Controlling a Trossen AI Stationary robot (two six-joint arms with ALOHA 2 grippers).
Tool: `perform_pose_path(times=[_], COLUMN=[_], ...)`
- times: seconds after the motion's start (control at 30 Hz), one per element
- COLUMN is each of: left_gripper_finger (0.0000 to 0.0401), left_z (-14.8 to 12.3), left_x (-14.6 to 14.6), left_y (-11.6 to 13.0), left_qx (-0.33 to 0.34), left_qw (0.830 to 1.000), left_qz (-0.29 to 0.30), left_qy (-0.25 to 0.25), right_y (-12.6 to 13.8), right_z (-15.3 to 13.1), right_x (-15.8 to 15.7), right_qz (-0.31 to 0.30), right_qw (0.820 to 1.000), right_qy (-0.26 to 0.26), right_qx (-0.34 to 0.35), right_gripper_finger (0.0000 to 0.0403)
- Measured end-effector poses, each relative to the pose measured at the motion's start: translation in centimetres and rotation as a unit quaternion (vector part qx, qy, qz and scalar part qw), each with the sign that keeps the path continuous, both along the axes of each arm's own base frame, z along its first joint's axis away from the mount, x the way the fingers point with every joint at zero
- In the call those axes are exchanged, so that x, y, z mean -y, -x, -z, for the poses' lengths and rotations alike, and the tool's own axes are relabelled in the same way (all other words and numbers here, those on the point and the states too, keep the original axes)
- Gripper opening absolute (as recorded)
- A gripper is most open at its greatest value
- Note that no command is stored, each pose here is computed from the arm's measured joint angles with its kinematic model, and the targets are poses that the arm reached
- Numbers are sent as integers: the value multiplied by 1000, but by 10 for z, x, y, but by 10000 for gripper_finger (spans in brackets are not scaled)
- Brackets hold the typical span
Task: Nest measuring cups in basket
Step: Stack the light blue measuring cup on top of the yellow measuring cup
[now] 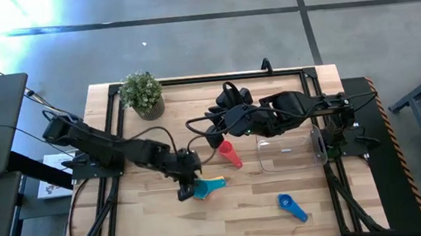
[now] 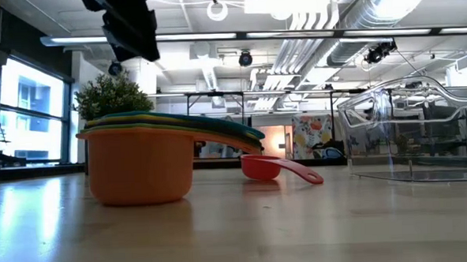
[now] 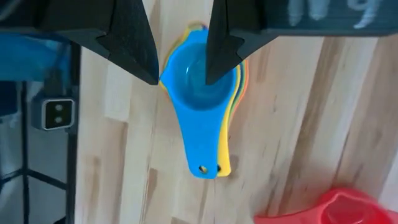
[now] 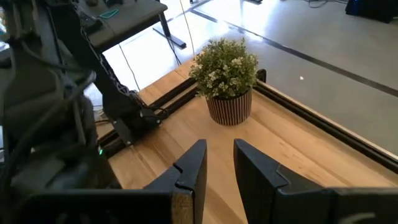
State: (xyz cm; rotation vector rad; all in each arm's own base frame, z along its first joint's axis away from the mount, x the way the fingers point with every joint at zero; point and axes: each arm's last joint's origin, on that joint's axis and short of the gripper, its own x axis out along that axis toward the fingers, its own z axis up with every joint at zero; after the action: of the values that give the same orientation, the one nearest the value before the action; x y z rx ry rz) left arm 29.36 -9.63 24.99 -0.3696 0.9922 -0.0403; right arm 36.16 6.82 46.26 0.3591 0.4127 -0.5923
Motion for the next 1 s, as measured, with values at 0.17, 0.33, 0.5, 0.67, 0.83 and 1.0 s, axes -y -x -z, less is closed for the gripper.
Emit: perform_pose_path(times=[0.17,0.33,0.5,0.67,0.83,1.0], left_gripper_finger=[122,122,122,122,122,122], left_z=[16,22,13,-4,-22,-42], left_x=[5,1,-3,-8,-15,-23], left_y=[-13,-12,-3,11,27,45], left_qx=[-2,-27,-34,-25,-6,16], left_qw=[1000,999,999,999,998,997], left_qz=[-5,-9,-11,-19,-30,-45], left_qy=[-6,-16,-30,-40,-51,-59], right_y=[0,1,6,17,22,16], right_z=[1,5,19,24,27,43], right_x=[-1,-5,-23,-42,-61,-81], right_qz=[-8,-48,-53,-34,-35,-50], right_qw=[1000,995,990,988,987,981], right_qy=[-13,-83,-117,-128,-142,-157], right_qx=[-2,-18,-54,-74,-72,-102], right_gripper_finger=[73,73,73,73,73,73])
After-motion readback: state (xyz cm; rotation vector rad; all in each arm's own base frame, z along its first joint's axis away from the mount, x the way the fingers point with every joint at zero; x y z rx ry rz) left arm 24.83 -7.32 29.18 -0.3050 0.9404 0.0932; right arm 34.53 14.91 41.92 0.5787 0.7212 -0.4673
